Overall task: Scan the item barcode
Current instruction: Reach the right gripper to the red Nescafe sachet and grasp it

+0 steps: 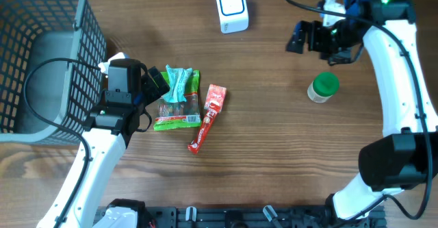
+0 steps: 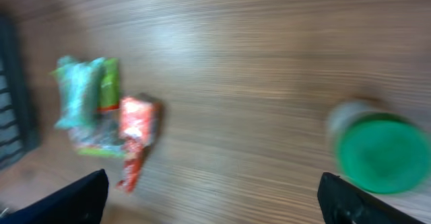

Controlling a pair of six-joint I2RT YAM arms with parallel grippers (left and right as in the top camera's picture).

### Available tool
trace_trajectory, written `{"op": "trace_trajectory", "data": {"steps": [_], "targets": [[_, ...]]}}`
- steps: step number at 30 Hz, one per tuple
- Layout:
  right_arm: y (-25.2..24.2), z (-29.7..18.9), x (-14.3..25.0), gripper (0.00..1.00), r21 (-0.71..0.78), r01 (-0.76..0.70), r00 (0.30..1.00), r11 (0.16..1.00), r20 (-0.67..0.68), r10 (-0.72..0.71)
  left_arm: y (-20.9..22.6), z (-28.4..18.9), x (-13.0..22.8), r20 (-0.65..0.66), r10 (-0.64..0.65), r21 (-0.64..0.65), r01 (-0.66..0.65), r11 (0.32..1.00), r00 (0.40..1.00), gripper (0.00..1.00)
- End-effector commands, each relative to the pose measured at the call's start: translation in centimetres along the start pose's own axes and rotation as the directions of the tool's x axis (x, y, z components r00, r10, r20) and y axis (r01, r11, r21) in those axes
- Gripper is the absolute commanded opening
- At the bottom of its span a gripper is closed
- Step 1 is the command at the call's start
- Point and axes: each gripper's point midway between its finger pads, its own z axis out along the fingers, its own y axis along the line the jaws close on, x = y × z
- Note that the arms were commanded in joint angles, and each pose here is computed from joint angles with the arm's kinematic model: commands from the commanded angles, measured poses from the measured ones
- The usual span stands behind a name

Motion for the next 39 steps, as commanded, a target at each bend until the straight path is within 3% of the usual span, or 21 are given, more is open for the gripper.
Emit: {"op": "trace_trajectory", "data": {"steps": [1,3,5,7,9,11,14,17,21,24,27,28,30,35,36,37,39], "targets": [[4.3,3.0,3.2,0.69,-0.147,0.013,0.992,0.989,-0.122,-0.031,0.1,-0.2,-0.6,0.018,0.006,-0.003,-0.006,1.000,1.000,1.00],[6.0,6.2,6.1,0.48,-0.142,0.016,0.977,0.990,-0.207,-0.046,0.1,-0.2,-0.6,0.017,0.006,-0.003,-0.006,1.000,1.000,1.00],[7.5,10.6,9.3,0.15,-0.137,0.006,0.962,0.991,-0.268,-0.043,0.1,-0.2,-0.6,0.017,0.006,-0.003,-0.006,1.000,1.000,1.00],[8.3,14.7,12.7,0.20,-0.125,0.004,0.952,0.992,-0.303,-0.042,0.1,-0.2,-0.6,0.018,0.006,-0.003,-0.006,1.000,1.000,1.00],[9.0,17.3,14.8,0.36,-0.125,0.020,0.951,0.992,-0.304,-0.057,0.1,-0.2,-0.6,0.017,0.006,-0.003,-0.006,1.000,1.000,1.00],[10.1,19.4,16.5,0.40,-0.134,0.046,0.956,0.990,-0.280,-0.083,0.1,-0.2,-0.6,0.018,0.006,-0.003,-0.006,1.000,1.000,1.00],[8.8,21.3,16.8,0.44,0.047,0.003,0.984,0.999,-0.176,0.005,0.1,-0.2,-0.6,0.017,0.006,-0.003,-0.006,1.000,1.000,1.00],[9.8,21.9,15.7,0.42,0.064,0.036,0.997,0.997,-0.076,-0.031,0.1,-0.2,-0.6,0.018,0.006,-0.003,-0.006,1.000,1.000,1.00],[11.0,22.4,15.9,0.36,0.035,-0.051,0.997,0.998,-0.050,0.053,0.1,-0.2,-0.6,0.018,0.006,-0.003,-0.006,1.000,1.000,1.00],[10.6,23.2,16.4,0.36,0.042,-0.053,0.998,0.998,-0.025,0.054,0.1,-0.2,-0.6,0.017,0.006,-0.003,-0.006,1.000,1.000,1.00],[11.1,24.1,16.9,0.29,-0.008,-0.035,0.999,0.999,0.007,0.035,0.1,-0.2,-0.6,0.018,0.006,-0.003,-0.006,1.000,1.000,1.00],[11.2,24.2,16.8,0.25,-0.014,-0.032,0.999,0.999,0.014,0.032,0.1,-0.2,-0.6,0.017,0.006,-0.003,-0.006,1.000,1.000,1.00],[11.0,24.2,16.4,0.05,-0.001,-0.031,0.999,1.000,0.038,0.031,0.1,-0.2,-0.6,0.017,0.006,-0.003,-0.006,1.000,1.000,1.00],[10.9,24.2,16.4,0.13,0.001,-0.061,0.997,0.998,0.042,0.061,0.1,-0.2,-0.6,0.018,0.006,-0.003,-0.006,1.000,1.000,1.00],[11.0,24.2,16.3,0.12,-0.002,-0.066,0.997,0.998,0.044,0.066,0.1,-0.2,-0.6,0.017,0.006,-0.003,-0.006,1.000,1.000,1.00],[10.9,24.2,16.3,0.04,0.001,-0.062,0.997,0.998,0.047,0.062,0.1,-0.2,-0.6,0.018,0.006,-0.003,-0.006,1.000,1.000,1.00],[11.1,24.0,16.2,0.04,-0.003,-0.011,0.999,1.000,0.051,0.011,0.1,-0.2,-0.6,0.017,0.006,-0.003,-0.006,1.000,1.000,1.00]]}}
